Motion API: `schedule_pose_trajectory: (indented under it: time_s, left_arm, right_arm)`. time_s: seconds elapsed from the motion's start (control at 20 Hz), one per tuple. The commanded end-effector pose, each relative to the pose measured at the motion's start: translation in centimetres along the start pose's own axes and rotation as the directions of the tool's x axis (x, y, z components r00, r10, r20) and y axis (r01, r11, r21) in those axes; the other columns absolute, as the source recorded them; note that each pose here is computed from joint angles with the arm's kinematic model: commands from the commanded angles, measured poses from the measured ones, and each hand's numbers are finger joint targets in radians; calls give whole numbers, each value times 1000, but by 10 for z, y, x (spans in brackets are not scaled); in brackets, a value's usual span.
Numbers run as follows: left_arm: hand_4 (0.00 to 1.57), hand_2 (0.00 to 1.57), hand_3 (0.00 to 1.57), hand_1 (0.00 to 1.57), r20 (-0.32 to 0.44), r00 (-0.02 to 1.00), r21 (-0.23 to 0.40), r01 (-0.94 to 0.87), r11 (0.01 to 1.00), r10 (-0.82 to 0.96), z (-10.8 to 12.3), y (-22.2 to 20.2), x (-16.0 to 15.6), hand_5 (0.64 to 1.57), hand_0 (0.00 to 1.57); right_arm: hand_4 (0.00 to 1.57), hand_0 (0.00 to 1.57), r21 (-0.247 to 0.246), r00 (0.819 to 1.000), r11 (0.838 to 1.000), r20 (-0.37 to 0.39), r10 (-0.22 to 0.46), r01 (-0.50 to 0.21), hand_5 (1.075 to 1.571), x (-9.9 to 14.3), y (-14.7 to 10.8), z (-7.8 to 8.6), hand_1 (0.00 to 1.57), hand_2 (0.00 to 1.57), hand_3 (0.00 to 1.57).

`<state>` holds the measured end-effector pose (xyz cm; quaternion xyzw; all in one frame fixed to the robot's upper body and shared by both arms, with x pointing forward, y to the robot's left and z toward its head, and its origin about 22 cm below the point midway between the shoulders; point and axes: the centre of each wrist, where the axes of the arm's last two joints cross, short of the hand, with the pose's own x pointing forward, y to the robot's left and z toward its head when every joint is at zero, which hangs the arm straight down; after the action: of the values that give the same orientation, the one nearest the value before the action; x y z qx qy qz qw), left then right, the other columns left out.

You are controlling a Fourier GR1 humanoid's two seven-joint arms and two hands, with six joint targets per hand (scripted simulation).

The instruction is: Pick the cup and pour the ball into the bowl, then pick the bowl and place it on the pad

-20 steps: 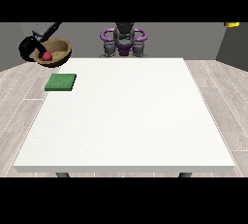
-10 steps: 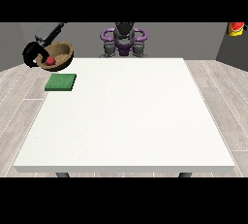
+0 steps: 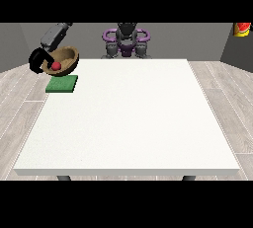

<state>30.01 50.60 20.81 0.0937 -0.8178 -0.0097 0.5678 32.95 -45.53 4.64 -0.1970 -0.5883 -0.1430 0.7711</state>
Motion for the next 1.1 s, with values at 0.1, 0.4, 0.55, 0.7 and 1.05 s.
schedule_pose_trajectory:
  time_s: [0.1, 0.4, 0.55, 0.7, 1.05]
  left_arm:
    - [1189, 0, 0, 0, 39, 999, -11, 3, 1000, -2, -1, 7, 7, 1562, 0]
    - [1190, 0, 0, 0, 14, 1000, 7, -1, 1000, 1, 14, 5, -15, 1562, 0]
    - [1185, 0, 0, 0, 65, 998, 33, 11, 999, -13, 7, 31, 14, 1563, 0]
    - [1188, 0, 0, 0, 57, 998, 13, 8, 1000, -8, 6, 29, 12, 1565, 0]
    - [1194, 0, 0, 0, 123, 992, -9, 5, 1000, -4, -7, 22, 41, 1569, 0]
  right_arm:
    - [0, 1571, -114, 999, 993, 17, 31, -28, 1551, 22, -23, -4, 1571, 1571, 1155]
    - [0, 1487, -162, 1000, 987, 24, -20, 23, 1544, 9, -34, -2, 1487, 1398, 802]
    - [0, 1463, -136, 996, 988, 57, -68, 75, 1532, 27, -6, -9, 1463, 1413, 835]
    - [0, 1443, -130, 992, 985, 66, -105, 113, 1535, 19, 21, -11, 1443, 1376, 678]
    - [0, 194, -126, 993, 992, 111, 26, -12, 1454, 44, -4, -15, 194, 412, 787]
